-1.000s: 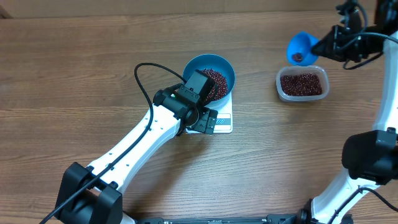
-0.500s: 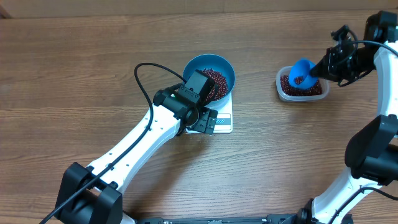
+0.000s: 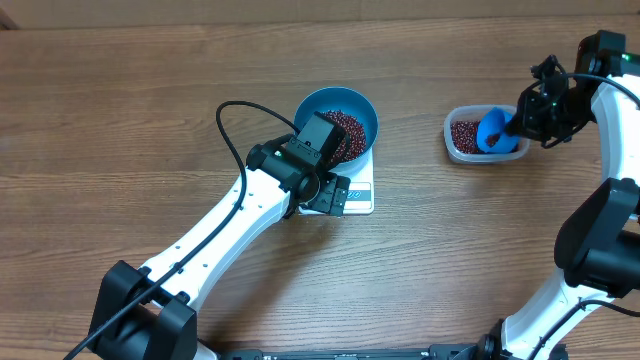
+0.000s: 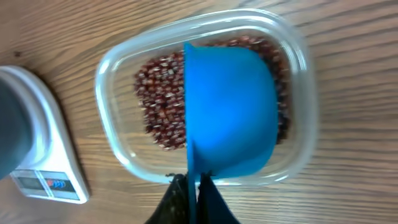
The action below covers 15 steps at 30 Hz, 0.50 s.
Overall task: Scoop item into bowl and weigh 150g on scale
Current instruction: 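Lower the blue scoop into the clear bean container with the right gripper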
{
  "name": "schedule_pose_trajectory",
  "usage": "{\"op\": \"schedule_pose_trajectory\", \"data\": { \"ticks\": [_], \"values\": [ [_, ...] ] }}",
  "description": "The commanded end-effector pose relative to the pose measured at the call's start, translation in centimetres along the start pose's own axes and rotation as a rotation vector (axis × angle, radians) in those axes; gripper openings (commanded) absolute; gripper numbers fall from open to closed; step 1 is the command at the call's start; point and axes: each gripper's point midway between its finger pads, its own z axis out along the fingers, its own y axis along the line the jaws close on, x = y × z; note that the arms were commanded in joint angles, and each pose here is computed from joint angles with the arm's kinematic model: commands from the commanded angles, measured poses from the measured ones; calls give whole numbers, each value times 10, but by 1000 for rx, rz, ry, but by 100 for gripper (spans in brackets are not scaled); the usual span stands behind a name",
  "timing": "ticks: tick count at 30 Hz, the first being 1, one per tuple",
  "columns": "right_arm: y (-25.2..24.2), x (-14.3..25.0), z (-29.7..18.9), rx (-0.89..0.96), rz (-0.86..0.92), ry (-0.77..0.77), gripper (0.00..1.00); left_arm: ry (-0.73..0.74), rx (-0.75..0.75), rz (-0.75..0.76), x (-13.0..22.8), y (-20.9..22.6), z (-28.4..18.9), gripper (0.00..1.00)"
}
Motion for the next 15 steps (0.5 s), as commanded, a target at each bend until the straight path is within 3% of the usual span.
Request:
{"op": "schedule_pose_trajectory", "data": {
  "ticks": [1,5,8,10,15],
  "values": [
    [-12,-1,0,60,38,-5,15,-12,13,-6,-3,-3,-4,100],
    [-12,-1,0,60,37,-5,33,-12,13,-7,-3,-3,-4,100],
    [-12,-1,0,60,36,-6,63,-12,13,-6,-3,-3,-4,100],
    [-12,-3,0,62,34,-13,74,-12,13,-7,-3,-3,-4,99],
    [-20,-7,-1,109,30,-28,85,-12,13,-7,-3,-3,-4,100]
  ]
}}
